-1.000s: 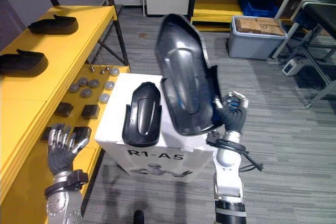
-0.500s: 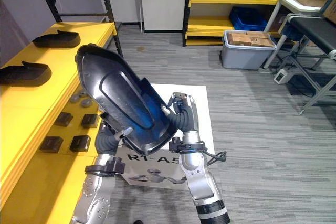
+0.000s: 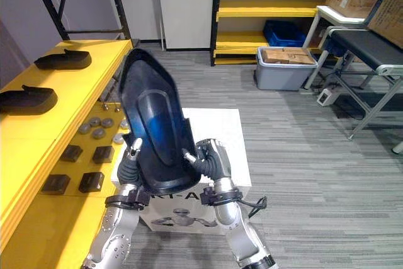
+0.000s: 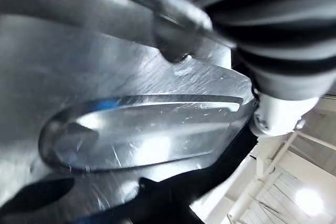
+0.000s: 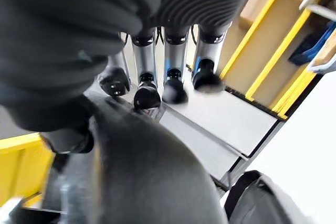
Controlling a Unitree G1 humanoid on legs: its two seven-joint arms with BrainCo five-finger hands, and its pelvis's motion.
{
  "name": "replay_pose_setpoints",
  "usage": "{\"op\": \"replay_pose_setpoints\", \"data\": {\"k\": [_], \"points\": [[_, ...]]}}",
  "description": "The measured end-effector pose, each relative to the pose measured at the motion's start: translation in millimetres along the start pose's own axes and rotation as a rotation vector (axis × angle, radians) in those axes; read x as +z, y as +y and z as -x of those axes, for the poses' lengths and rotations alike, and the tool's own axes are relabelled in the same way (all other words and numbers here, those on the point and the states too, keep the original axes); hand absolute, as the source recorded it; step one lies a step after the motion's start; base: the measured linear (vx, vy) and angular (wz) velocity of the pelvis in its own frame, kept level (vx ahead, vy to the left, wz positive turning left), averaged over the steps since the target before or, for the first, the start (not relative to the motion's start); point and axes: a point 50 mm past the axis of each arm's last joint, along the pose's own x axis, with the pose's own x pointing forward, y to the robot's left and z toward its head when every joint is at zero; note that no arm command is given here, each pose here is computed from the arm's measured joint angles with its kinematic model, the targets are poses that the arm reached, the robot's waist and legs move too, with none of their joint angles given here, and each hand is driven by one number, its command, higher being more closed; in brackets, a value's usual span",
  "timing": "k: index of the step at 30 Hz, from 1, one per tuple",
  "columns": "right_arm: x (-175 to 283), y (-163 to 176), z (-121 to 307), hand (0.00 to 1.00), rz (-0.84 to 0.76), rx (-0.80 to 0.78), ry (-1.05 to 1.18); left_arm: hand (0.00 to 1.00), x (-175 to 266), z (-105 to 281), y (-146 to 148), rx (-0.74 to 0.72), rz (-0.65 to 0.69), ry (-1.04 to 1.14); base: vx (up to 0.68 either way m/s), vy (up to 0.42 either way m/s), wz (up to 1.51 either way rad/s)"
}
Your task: Walk over and take plastic housings, then place them on the shelf
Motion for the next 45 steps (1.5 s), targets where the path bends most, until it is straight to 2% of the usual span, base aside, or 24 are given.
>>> {"op": "replay_pose_setpoints", "data": {"k": [6,11,14,16,19,21,25,28,30,31,35,37,42,45], "points": [[1.1,0.8,-0.2,0.0,-0.148,0.027,0.011,1.0,-0.3,-0.5,1.7,0.008,-0.007,0.009,-0.02,0.007,-0.01],[-1.1,-2.4,-1.4,0.0,-0.358,0.046,0.048,1.0,-1.5,-1.1,-1.2,0.005,-0.038,0.006,0.0,0.0,0.0],[0.9,-15.3,-5.5,0.0,-0.472,0.006,0.036,1.0,-2.6,-1.7,-3.5,-0.007,-0.051,0.007,0.0,0.0,0.0],[4.7,-32.6,-9.0,0.0,-0.535,-0.06,-0.003,1.0,-3.0,-1.9,-3.8,-0.017,-0.074,0.008,0.0,0.0,0.0],[9.7,-75.5,-11.0,0.0,-0.614,-0.238,-0.099,1.0,0.0,-1.7,1.6,-0.007,-0.121,-0.008,0.0,0.0,0.0],[2.9,-108.5,-5.0,0.0,-0.604,-0.377,-0.133,1.0,5.0,-0.7,12.4,0.04,-0.147,-0.029,0.0,0.0,0.0],[-18.4,-139.8,9.3,0.0,-0.55,-0.53,-0.086,1.0,9.5,6.1,30.2,0.116,-0.194,-0.042,0.0,0.0,-0.04],[-61.6,-147.6,33.5,0.0,-0.509,-0.623,0.111,1.0,14.3,13.6,39.2,0.15,-0.224,-0.054,-0.01,0.003,-0.03],[-100.5,-143.3,63.1,0.0,-0.479,-0.653,0.325,1.0,22.2,16.7,39.5,0.151,-0.232,-0.087,0.0,0.0,0.0],[-126.6,-138.1,87.7,0.0,-0.466,-0.661,0.489,1.0,28.4,18.2,39.9,0.153,-0.233,-0.112,0.0,0.0,0.0],[-175.7,-113.9,155.3,0.0,-0.479,-0.681,0.878,1.0,33.3,20.0,43.4,0.16,-0.241,-0.13,0.0,0.0,0.01],[-191.6,-93.1,191.5,0.0,-0.512,-0.656,1.081,1.0,33.6,24.6,45.2,0.166,-0.243,-0.127,0.0,0.0,0.05],[-197.4,-54.5,252.3,0.0,-0.597,-0.582,1.38,1.0,32.7,32.7,43.5,0.168,-0.227,-0.124,-0.02,0.0,0.2],[-193.9,-36.1,260.6,0.0,-0.622,-0.502,1.438,1.0,36.0,36.9,39.8,0.169,-0.215,-0.143,-0.04,-0.016,0.7]]}}
